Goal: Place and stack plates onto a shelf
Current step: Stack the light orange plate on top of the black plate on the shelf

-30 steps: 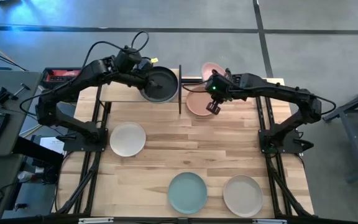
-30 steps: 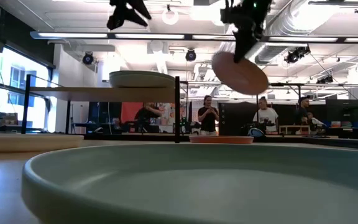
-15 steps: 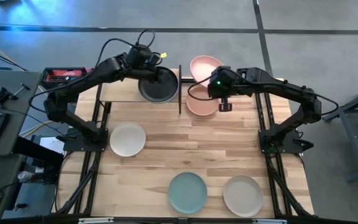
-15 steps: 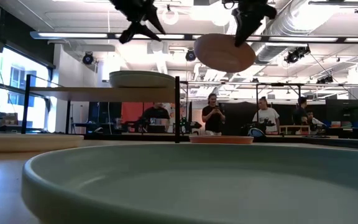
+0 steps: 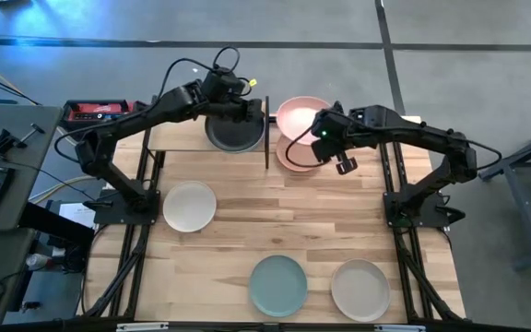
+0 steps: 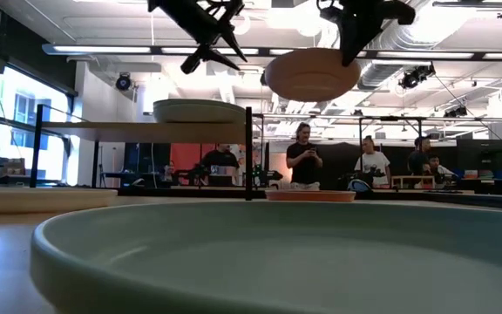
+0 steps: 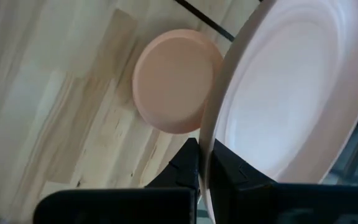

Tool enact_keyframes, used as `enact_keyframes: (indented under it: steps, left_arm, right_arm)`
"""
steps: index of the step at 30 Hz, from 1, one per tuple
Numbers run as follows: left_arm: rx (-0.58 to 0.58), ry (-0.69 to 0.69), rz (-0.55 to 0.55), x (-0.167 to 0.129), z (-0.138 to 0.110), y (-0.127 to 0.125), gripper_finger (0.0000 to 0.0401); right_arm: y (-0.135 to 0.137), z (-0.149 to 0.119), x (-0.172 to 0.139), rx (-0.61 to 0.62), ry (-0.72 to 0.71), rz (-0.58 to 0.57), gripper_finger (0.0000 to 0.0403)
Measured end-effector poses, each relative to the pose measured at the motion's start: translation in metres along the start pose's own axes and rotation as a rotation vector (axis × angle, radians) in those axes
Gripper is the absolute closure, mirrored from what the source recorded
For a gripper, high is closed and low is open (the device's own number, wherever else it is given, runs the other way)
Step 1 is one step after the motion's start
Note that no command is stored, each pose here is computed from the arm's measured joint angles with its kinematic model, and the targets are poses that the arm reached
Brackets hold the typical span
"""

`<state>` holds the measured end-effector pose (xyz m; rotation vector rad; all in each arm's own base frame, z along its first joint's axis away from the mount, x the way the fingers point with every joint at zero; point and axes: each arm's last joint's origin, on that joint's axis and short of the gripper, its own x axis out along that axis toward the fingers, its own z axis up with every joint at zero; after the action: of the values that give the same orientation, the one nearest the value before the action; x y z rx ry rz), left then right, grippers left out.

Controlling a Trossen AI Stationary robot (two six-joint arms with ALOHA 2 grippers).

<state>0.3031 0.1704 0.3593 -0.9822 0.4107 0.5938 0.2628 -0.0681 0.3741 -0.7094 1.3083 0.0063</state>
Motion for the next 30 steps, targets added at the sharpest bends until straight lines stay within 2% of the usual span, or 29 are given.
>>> enact_keyframes:
  steps: [4, 13, 30]
  left_arm:
    - [-0.025, 0.006, 0.006, 0.003, 0.000, 0.001, 0.0311]
    - [-0.039, 0.030, 0.002, 0.008, -0.007, -0.003, 0.0311]
    - [-0.041, 0.038, -0.002, 0.009, -0.013, -0.009, 0.0311]
  right_arm:
    - [0.006, 0.006, -0.003, -0.077, -0.014, 0.004, 0.0403]
    - [0.012, 0.013, -0.006, -0.163, -0.031, -0.012, 0.0403]
    - [0.011, 0.020, -0.008, -0.206, -0.080, -0.056, 0.0403]
